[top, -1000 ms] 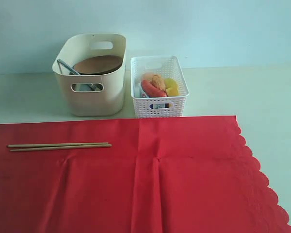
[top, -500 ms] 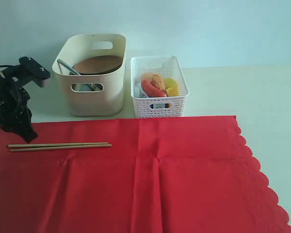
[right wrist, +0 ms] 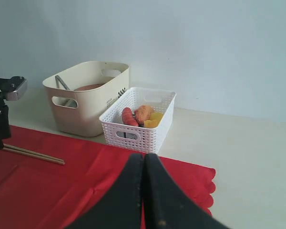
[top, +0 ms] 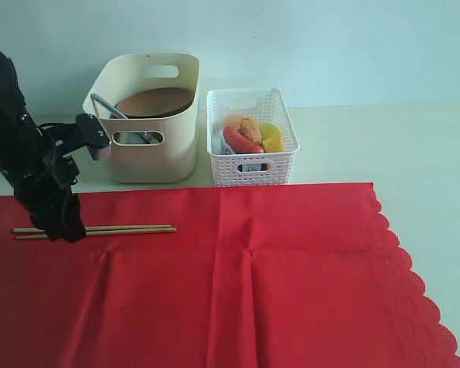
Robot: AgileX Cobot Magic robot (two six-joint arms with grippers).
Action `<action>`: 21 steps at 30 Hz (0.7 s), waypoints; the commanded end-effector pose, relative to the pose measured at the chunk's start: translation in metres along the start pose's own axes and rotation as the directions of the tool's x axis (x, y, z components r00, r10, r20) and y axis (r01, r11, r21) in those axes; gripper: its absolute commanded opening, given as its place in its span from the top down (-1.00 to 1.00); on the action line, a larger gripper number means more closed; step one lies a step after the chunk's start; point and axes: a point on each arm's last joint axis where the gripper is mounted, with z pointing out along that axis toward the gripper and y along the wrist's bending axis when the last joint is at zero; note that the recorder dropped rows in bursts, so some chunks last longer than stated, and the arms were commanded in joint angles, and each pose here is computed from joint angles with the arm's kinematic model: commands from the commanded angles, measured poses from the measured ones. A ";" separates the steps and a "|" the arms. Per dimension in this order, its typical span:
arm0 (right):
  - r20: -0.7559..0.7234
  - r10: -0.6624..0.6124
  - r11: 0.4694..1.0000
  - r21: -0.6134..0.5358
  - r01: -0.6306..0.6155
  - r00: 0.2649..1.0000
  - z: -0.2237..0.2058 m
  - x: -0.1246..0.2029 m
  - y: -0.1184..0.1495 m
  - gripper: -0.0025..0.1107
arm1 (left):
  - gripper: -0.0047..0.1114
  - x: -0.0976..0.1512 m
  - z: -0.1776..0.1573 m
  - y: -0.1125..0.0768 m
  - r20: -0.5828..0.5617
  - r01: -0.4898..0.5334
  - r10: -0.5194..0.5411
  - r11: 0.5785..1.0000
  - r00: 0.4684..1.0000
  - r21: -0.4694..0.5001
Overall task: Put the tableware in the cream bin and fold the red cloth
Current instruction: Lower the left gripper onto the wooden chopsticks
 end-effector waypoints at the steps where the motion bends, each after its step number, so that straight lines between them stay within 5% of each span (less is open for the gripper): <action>1: 0.010 -0.002 1.000 0.006 0.002 1.000 0.000 0.001 0.000 0.96 | 0.14 -0.003 0.004 0.002 0.011 -0.021 0.021 1.000 1.000 -0.008; 21: 0.010 0.010 1.000 0.000 -0.010 1.000 0.000 0.001 0.000 0.96 | 0.13 -0.007 0.015 0.010 0.037 -0.063 0.065 0.996 0.997 -0.064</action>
